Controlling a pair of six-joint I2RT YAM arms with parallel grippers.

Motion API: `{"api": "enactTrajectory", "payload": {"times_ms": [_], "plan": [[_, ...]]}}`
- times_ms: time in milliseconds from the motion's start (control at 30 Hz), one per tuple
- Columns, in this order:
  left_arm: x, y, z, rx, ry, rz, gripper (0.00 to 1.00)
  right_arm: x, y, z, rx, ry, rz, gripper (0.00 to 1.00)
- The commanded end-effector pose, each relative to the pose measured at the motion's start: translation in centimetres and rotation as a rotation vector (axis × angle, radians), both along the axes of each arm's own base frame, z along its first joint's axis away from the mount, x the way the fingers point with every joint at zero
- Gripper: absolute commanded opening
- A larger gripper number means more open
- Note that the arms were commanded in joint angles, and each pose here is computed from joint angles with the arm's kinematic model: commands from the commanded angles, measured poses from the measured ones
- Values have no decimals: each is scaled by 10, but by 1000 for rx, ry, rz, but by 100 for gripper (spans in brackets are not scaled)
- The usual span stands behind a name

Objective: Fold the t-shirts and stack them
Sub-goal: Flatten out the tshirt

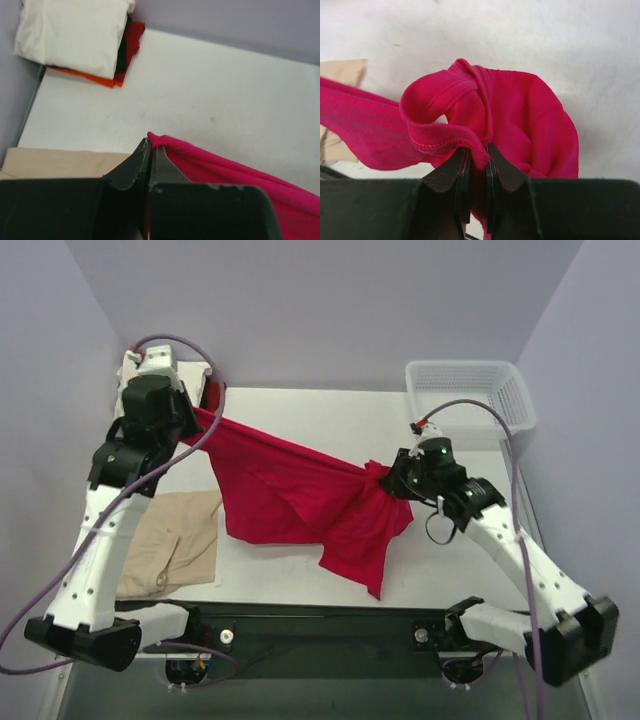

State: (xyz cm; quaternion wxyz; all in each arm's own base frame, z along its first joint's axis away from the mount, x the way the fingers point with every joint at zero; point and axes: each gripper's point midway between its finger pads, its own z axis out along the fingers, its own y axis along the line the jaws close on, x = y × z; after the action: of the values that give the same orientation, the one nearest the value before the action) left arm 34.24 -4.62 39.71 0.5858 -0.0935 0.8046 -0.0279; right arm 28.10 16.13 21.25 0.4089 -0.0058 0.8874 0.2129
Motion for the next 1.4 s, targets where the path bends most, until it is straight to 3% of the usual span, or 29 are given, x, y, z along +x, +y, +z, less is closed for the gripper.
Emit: {"api": "enactTrajectory", "payload": {"times_ms": [0,200,400,433,467,567,600,700,800,1067,1367], "plan": [[33,23,-51,26,35,145,0,26,-31,-77,-92,204,-220,0],[71,33,-101,22,75,218,0,87,-44,-116,-139,304,-280,0],[113,37,-114,26,84,228,0,153,-41,-106,-184,277,-224,0],[118,38,-116,20,86,228,0,160,-40,-106,-190,277,-211,6],[128,33,-120,7,86,212,0,171,-38,-104,-206,276,-194,28],[142,26,-129,-13,98,195,0,183,-42,-97,-234,267,-200,62],[150,25,-135,-16,111,194,0,187,-44,-88,-234,243,-205,71],[162,22,-144,-23,128,190,0,185,-51,-67,-256,194,-225,80],[169,22,-156,-12,152,190,0,171,-62,-54,-285,174,-239,77],[178,16,-179,-10,193,173,0,92,-66,-129,-302,409,-194,51],[173,17,-184,-15,204,168,0,62,-44,-172,-350,512,-129,48]]}}
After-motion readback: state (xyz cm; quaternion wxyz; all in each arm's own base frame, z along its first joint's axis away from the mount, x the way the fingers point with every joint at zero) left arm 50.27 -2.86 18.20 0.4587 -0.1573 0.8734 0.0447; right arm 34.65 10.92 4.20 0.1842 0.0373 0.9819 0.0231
